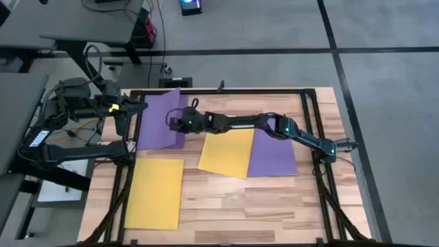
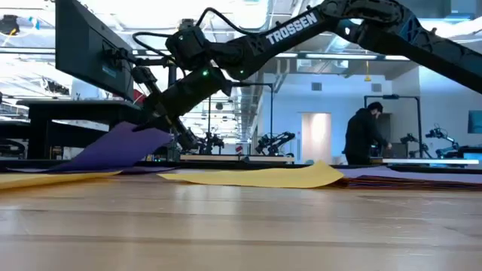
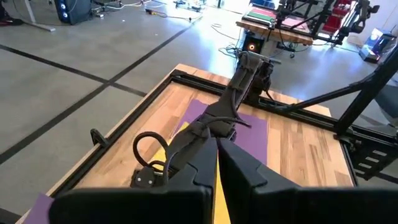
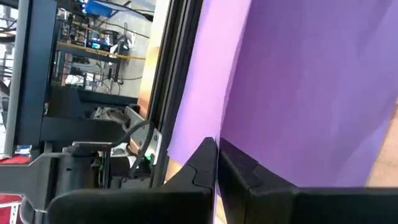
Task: Organize paper
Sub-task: Stack the purple paper on top of the other purple paper
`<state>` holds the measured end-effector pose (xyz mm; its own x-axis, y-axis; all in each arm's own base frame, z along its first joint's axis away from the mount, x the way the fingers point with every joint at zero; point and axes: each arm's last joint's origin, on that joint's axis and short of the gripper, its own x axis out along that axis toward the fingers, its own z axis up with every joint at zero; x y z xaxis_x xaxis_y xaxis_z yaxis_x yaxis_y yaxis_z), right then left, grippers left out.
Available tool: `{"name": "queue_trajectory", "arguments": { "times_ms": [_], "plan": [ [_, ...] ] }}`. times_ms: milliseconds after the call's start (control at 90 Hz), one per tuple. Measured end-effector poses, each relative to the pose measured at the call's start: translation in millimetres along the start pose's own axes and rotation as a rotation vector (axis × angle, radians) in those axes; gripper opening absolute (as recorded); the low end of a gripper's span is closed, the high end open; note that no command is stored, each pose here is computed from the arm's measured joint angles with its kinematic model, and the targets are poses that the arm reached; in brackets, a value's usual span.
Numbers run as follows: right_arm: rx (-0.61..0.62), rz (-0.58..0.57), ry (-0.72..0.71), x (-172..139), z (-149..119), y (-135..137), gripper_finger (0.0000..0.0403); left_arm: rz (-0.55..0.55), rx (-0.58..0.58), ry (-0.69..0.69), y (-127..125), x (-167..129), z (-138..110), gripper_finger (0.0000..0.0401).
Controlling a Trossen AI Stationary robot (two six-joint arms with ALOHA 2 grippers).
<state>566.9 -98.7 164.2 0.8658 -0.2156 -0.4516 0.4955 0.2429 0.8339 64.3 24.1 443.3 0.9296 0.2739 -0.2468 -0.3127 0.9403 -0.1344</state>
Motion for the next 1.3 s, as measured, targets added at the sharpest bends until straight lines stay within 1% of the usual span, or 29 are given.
{"name": "queue_trajectory", "arguments": {
  "times_ms": [144, 244, 344, 478, 589, 700, 844, 956, 1156, 1300],
  "plan": [
    [0.034, -0.012, 0.035, 5, -3, -8, 0.0044, 0.000, 0.000, 0.000, 0, 0, 0, 0.0000],
    [0.004, -0.020, 0.044, 5, -3, -9, 0.0078, 0.000, -0.004, 0.000, 0, 0, 0, 0.0000],
    [-0.036, -0.045, 0.030, 5, 4, -12, 0.0106, 0.000, -0.005, 0.002, 0, 0, 0, 0.0000],
    [-0.036, -0.064, 0.030, 6, 17, -19, 0.0128, 0.000, -0.007, 0.005, 0, 0, -1, 0.0000],
    [-0.031, -0.070, 0.040, 6, 21, -22, 0.0134, 0.001, -0.009, 0.008, 0, 0, -1, 0.0000],
    [-0.042, -0.055, 0.087, 5, 15, -20, 0.0134, 0.001, -0.009, 0.008, 0, 0, -1, 0.0000],
    [-0.054, -0.044, 0.104, 5, 6, -16, 0.0134, 0.001, -0.006, 0.009, 0, 0, -1, 0.0000],
    [-0.069, -0.045, 0.107, 5, 5, -16, 0.0134, 0.001, -0.006, 0.009, 0, 0, -1, 0.0000],
    [-0.123, -0.055, 0.120, 5, 18, -23, 0.0134, 0.001, 0.002, 0.008, 0, 0, -1, 0.0000],
    [-0.157, -0.070, 0.158, 5, 28, -29, 0.0134, 0.000, 0.002, 0.009, 0, 0, -1, 0.0000]
  ]
}}
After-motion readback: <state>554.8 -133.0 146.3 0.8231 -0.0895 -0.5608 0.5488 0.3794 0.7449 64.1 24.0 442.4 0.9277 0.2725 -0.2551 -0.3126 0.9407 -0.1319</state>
